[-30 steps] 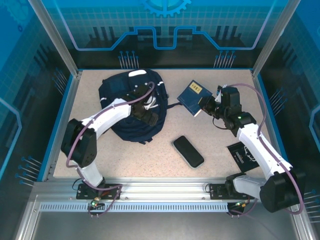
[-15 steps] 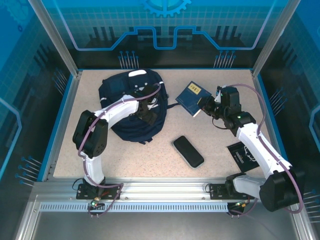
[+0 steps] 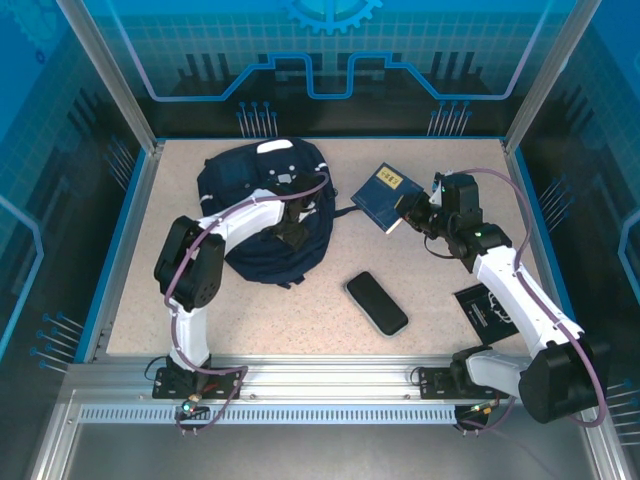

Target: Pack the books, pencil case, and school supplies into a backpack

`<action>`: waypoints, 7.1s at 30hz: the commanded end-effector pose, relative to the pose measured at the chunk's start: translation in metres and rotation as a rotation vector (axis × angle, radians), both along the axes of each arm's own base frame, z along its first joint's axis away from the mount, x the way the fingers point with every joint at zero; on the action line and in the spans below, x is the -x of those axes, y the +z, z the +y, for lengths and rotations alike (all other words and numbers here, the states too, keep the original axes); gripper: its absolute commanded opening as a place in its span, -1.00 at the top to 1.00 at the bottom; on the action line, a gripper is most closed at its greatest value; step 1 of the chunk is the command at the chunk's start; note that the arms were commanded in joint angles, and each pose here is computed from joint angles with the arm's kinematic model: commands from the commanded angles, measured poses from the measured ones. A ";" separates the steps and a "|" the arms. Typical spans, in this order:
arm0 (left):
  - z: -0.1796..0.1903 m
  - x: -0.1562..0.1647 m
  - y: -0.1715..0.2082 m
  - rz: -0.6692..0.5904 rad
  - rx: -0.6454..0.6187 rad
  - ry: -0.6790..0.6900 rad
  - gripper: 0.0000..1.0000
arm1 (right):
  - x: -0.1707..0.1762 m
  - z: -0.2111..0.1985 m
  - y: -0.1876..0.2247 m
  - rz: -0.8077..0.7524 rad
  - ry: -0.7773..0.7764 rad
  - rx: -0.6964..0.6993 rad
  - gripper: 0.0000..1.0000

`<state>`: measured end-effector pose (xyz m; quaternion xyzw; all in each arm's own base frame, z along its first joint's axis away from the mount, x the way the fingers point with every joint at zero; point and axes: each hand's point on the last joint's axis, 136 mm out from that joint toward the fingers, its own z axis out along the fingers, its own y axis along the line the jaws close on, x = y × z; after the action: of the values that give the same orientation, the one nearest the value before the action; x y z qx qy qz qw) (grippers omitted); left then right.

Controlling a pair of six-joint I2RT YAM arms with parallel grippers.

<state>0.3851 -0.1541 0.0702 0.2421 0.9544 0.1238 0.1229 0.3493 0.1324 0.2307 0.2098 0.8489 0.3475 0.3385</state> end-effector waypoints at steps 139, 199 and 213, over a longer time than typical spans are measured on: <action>-0.004 0.017 0.121 -0.390 0.577 0.237 -0.98 | 0.120 -0.194 -0.197 0.726 -0.455 0.394 -0.77; -0.214 -0.027 0.065 0.006 0.923 0.184 -0.49 | 0.093 0.027 -0.212 0.706 0.206 0.258 0.13; -0.255 0.008 0.014 0.223 0.891 0.092 -0.46 | 0.124 -0.045 -0.207 0.761 -0.002 0.381 -0.15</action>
<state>0.3899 -0.3943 0.0836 0.1097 0.9363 -0.3064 0.1319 0.2539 0.1306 0.0336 0.2226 0.9574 0.1766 0.0513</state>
